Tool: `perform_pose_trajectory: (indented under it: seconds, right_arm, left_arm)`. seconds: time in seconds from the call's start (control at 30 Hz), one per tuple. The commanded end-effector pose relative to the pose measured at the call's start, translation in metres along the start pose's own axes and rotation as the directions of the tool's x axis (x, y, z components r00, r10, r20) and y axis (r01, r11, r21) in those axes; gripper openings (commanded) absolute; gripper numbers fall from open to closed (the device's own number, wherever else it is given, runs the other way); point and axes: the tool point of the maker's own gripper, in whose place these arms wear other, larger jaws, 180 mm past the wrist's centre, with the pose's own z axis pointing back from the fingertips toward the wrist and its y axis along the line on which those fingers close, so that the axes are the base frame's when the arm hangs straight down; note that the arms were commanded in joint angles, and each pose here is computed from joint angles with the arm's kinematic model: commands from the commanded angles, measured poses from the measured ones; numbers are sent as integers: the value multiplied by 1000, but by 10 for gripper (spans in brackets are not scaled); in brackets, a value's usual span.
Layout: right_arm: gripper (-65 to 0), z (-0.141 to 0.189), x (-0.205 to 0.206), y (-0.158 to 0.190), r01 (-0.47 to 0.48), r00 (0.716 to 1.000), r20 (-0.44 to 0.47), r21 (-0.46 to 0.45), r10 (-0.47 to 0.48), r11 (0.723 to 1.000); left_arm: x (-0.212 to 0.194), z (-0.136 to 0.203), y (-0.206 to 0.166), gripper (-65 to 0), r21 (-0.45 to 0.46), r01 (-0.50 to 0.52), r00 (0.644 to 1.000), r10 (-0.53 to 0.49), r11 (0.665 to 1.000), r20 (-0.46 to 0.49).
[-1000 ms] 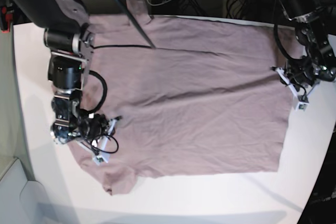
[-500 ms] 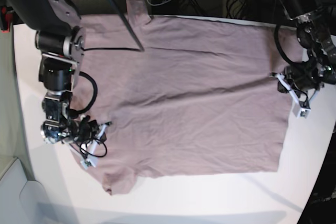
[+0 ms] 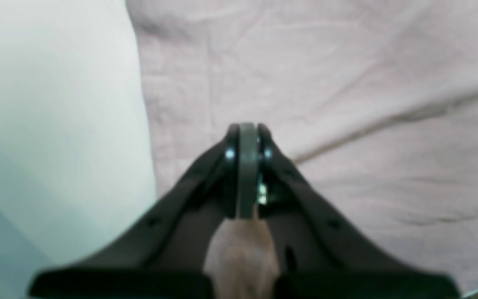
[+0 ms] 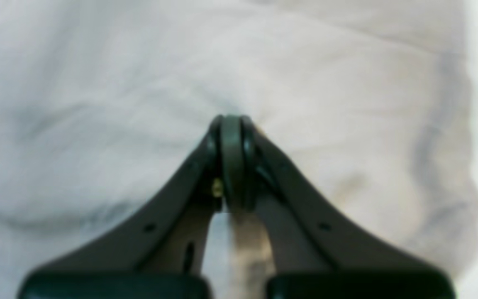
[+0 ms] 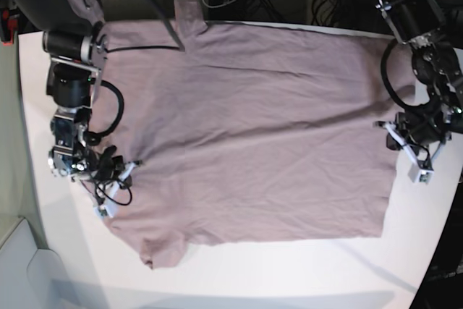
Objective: Layout the t-shirt on the table in an organized manner, then fold the t-shirt properly
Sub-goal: 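Pull the grasped edges outward with both grippers to stretch the shirt, then move both grippers to the shirt's collar-end corners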
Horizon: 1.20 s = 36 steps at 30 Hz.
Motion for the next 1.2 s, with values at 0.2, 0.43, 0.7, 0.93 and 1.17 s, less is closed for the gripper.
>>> perform_pose_trajectory:
  seconds: [0.2, 0.43, 0.7, 0.93, 1.17]
  right_arm:
    - [-650, 9, 26, -51, 76, 997, 39, -187, -69, 980]
    - [-650, 5, 46, -78, 154, 986, 93, -221, -136, 963]
    - [-650, 27, 94, -104, 158, 977, 184, -256, -112, 954]
    - [-650, 51, 81, -129, 125, 989, 115, -333, -91, 935]
    - [-650, 85, 60, -100, 23, 997, 78, -308, 2, 951]
  left_arm:
    - [12, 7, 5, -649, 13, 7, 999, -8, 1000, 40]
    - [-3, 8, 5, -649, 14, 15, 1000, -15, 1000, 9]
    - [-18, 17, 25, -649, 52, -59, 998, 58, 997, 10]
    - [-46, 40, 47, -645, 130, -99, 995, 100, 987, 1]
    - [-65, 57, 57, -444, 183, -102, 994, 106, 978, -13]
